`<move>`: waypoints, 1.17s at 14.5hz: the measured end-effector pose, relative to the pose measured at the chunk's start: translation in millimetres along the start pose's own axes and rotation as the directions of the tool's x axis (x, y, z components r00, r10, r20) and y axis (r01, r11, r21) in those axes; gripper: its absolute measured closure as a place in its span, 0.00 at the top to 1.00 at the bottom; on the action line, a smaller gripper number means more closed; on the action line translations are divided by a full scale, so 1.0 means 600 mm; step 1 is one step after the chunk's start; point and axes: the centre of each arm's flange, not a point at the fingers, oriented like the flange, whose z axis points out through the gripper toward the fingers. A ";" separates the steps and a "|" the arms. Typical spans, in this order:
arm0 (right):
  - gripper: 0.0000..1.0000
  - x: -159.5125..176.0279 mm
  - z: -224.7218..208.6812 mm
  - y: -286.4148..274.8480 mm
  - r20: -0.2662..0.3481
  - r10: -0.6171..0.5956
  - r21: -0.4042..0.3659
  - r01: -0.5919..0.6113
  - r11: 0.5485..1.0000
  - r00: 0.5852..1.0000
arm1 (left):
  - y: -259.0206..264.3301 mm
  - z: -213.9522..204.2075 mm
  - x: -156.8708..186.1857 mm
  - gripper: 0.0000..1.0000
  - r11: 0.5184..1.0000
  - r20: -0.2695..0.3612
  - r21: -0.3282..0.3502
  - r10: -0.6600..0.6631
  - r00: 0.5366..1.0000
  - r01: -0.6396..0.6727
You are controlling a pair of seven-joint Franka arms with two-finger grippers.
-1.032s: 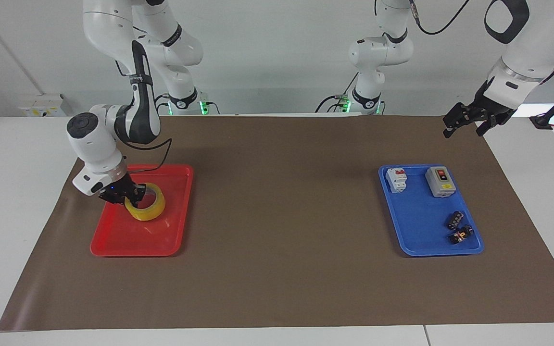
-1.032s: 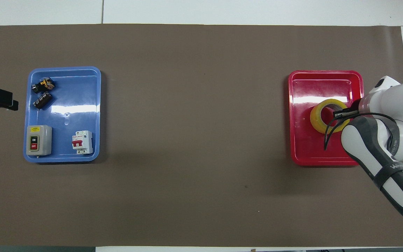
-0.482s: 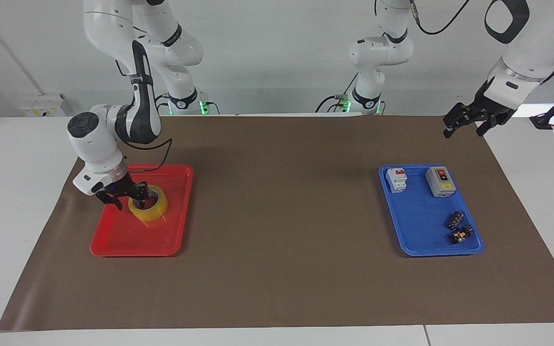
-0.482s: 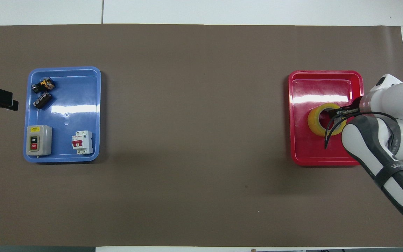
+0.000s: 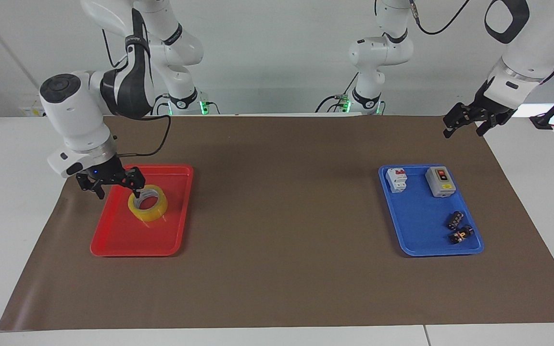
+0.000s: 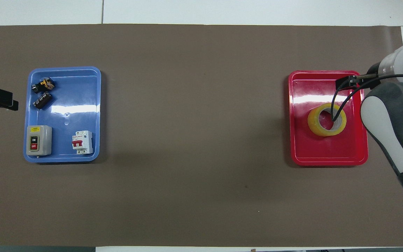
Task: Place and move tape with both arms
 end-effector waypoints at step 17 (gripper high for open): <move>1.00 -0.076 -0.272 -0.023 0.122 0.050 0.021 -0.053 0.998 0.991 | 0.000 0.000 0.000 1.00 1.000 0.000 0.000 0.000 1.000 0.000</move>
